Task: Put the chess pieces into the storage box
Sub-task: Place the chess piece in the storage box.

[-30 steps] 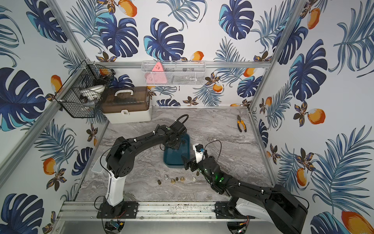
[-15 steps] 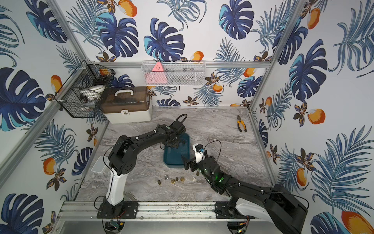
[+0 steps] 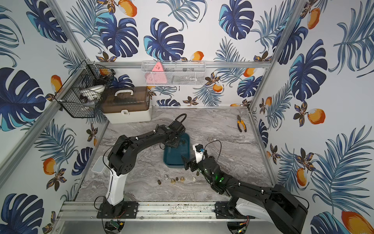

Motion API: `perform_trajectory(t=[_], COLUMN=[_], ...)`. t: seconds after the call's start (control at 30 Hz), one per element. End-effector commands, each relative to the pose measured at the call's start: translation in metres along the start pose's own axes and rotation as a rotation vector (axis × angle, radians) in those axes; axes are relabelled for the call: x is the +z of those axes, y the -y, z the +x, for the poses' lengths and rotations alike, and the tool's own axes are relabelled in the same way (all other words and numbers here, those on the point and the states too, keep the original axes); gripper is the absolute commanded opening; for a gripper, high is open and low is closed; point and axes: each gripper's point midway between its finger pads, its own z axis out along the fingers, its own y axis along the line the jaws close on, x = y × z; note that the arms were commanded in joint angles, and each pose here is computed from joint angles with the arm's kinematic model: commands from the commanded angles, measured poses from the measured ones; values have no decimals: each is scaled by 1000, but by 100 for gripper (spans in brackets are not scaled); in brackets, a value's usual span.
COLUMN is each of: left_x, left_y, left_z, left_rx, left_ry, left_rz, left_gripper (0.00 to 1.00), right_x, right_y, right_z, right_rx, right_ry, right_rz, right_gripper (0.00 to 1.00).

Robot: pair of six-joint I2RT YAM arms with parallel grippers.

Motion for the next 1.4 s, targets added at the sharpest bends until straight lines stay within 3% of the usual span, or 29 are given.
perform_trajectory(t=[0.0, 0.67, 1.37], left_x=[-2, 2, -9], left_y=[6, 12, 12], left_z=[4, 10, 4], left_rx=[-17, -5, -8], left_ry=[-17, -33, -11], left_rz=[34, 38, 36], left_gripper=[14, 16, 34], right_x=[0, 3, 3], right_y=[-1, -2, -4], right_z=[-6, -5, -6], right_rx=[8, 6, 10], right_ry=[21, 8, 11], right_rz=[-3, -5, -11], right_gripper=[100, 100, 100])
